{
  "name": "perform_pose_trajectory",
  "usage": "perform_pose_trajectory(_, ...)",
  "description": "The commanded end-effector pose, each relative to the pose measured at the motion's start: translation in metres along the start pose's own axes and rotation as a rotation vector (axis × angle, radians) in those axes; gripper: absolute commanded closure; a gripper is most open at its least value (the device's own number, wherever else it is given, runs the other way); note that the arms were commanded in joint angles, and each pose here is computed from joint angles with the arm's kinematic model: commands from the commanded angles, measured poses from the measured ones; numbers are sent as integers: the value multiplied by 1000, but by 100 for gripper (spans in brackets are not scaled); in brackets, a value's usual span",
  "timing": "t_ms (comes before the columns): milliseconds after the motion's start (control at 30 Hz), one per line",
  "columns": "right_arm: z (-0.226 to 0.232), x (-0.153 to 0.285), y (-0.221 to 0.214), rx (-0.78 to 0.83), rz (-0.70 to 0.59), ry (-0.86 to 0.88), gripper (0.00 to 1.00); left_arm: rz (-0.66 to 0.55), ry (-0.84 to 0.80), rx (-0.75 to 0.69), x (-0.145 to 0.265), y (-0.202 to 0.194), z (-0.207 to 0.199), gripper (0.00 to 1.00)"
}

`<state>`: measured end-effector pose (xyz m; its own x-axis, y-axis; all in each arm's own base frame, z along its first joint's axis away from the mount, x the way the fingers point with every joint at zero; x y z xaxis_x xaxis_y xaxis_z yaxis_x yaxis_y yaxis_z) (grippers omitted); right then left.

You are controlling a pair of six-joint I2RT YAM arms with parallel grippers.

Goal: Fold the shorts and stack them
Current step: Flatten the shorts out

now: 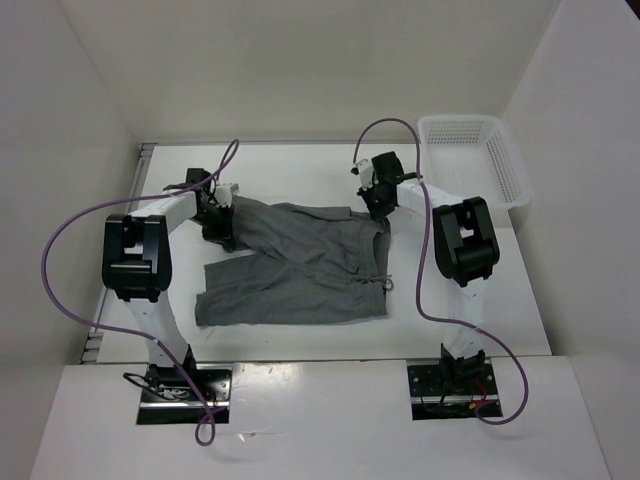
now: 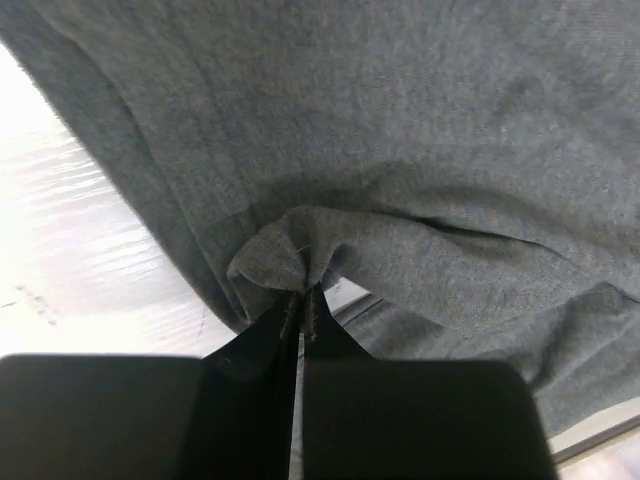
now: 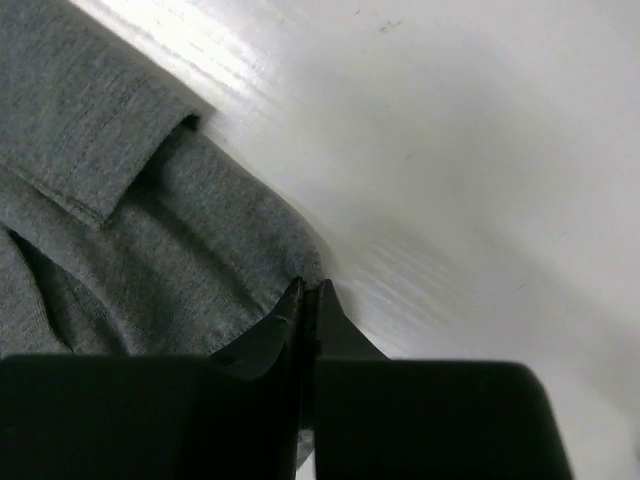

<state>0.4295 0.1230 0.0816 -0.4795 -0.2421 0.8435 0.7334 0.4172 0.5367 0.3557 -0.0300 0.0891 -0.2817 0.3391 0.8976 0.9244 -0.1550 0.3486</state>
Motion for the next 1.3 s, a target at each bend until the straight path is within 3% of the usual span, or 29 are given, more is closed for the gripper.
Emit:
perform_pose_trajectory(0, -9, 7, 34, -11, -93, -78, 100, -12, 29, -13, 6, 2, 1, 100)
perform_pose_trajectory(100, -22, 29, 81, -74, -234, -174, 100, -56, 239, 2, 37, 4, 23, 100)
perform_pose_trajectory(233, -32, 54, 123, -137, -363, -199, 100, -27, 400, 10, 50, -20, 32, 100)
perform_pose_trajectory(367, -34, 44, 118, -142, -344, -216, 100, 89, 414, -18, 34, -61, 20, 100)
perform_pose_trajectory(500, -25, 29, 97, -125, -280, -149, 100, 128, 397, -47, 26, -72, 10, 100)
perform_pose_trajectory(533, -19, 29, 94, -105, -270, -131, 100, 137, 396, -46, 26, -74, 10, 98)
perform_pose_trajectory(600, -15, 30, 91, -81, -261, -99, 100, 154, 374, -51, 28, -75, 5, 67)
perform_pose_trajectory(633, -7, 28, 87, -72, -244, -73, 98, 136, 376, -54, 32, -67, 4, 58)
perform_pose_trajectory(733, -4, 36, 91, -57, -258, -39, 78, 55, 339, -64, 52, -44, -5, 44)
perform_pose_trajectory(767, -3, 38, 94, -55, -268, -31, 73, -44, 313, -71, 69, -20, -10, 42)
perform_pose_trajectory(900, -5, 38, 94, -37, -266, -45, 70, -283, 271, -86, 104, 46, -6, 35)
perform_pose_trajectory(1000, -5, 32, 88, -30, -246, -44, 56, -250, 238, -73, 76, 66, 8, 35)
perform_pose_trajectory(1133, -7, 23, 84, -13, -225, -52, 46, -172, 225, -52, 27, 85, 30, 34)
perform_pose_trajectory(1267, -10, 12, 81, -7, -210, -72, 36, -195, 204, -52, 11, 100, 40, 33)
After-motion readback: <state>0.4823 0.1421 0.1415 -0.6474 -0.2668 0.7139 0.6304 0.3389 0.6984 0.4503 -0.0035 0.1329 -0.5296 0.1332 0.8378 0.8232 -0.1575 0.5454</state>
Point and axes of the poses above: each gripper's point midway between its finger pads, its own x axis back along the fingers, its own z axis along the line the jaws close on, y = z × x, the point moved 7 cm from there along x, back along the fingers, and after that the axes turned 6 degrees about -x, right-handed, at the moved point
